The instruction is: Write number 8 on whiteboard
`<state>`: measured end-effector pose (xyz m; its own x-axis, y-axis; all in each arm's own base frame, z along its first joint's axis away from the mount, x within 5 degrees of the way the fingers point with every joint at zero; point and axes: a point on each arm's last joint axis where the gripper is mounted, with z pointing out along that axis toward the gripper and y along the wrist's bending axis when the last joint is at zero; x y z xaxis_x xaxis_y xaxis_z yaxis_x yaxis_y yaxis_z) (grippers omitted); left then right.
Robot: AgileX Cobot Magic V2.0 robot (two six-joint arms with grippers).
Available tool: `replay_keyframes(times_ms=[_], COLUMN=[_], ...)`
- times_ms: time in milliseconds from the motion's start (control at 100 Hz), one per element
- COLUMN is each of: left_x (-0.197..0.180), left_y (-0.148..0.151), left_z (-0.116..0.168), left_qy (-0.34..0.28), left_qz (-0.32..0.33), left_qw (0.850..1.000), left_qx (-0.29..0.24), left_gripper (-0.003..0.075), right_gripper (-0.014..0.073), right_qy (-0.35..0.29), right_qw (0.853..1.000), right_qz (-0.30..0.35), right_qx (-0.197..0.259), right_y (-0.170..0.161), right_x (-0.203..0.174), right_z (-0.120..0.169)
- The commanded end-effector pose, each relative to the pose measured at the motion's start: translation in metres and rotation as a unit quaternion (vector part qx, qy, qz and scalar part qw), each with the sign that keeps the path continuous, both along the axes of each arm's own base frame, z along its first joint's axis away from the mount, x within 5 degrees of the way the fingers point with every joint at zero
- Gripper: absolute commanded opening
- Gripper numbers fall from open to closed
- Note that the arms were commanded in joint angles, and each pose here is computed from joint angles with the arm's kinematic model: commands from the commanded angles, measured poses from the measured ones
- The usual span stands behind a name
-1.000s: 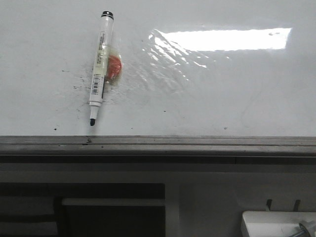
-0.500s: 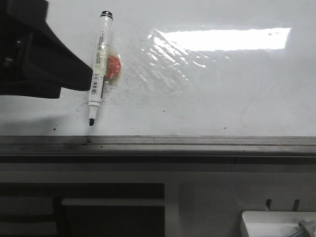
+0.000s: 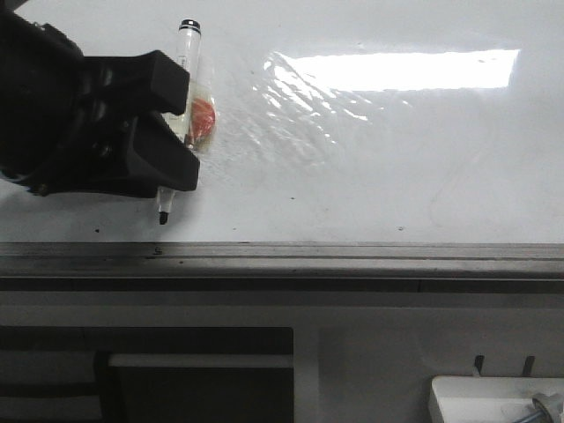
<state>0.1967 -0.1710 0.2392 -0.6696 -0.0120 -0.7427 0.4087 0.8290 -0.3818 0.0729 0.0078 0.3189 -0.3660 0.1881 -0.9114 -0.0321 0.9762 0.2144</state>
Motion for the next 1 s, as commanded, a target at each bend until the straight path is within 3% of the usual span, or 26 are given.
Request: replay_keyframes(times_ms=[0,170,350,480,580,670,800,990], left_x=[0.004,0.004,-0.003,-0.024,-0.044,-0.061,-0.075,-0.089], left_y=[-0.002,-0.002,-0.003,-0.003,-0.002,0.001,0.004,-0.001], left_z=[0.016,0.016,0.022,0.033,0.041,0.049,0.062,0.064], left_qy=[-0.033,-0.034,-0.029,-0.047,-0.095,-0.157,-0.236,-0.295], left_qz=[0.012,0.012,-0.02,-0.133,-0.246,-0.332,-0.38,-0.447], left_qw=[0.999,0.999,0.999,0.99,0.962,0.924,0.885,0.829], left_qx=[-0.019,-0.019,-0.018,0.029,0.076,0.111,0.132,0.159], left_gripper=[0.0162,-0.0022,-0.002,-0.002,-0.002,-0.002,-0.002,-0.002], right_gripper=[0.0491,0.0491,0.0491,0.0491,0.0491,0.0491,0.0491,0.0491], right_qy=[-0.054,-0.054,-0.068,-0.078,-0.076,-0.078,-0.087,-0.068], right_qw=[0.999,0.999,0.997,0.989,0.97,0.938,0.896,0.864], right_qz=[0.003,0.003,0.029,0.119,0.222,0.328,0.43,0.495], right_qx=[-0.005,-0.005,-0.015,-0.034,-0.057,-0.08,-0.067,-0.057], right_y=[0.0,0.0,0.004,0.019,0.037,0.057,0.083,0.111], right_x=[0.003,0.003,0.003,0.004,0.007,0.009,0.012,0.02], right_z=[0.018,0.018,0.021,0.024,0.021,0.018,0.016,0.008])
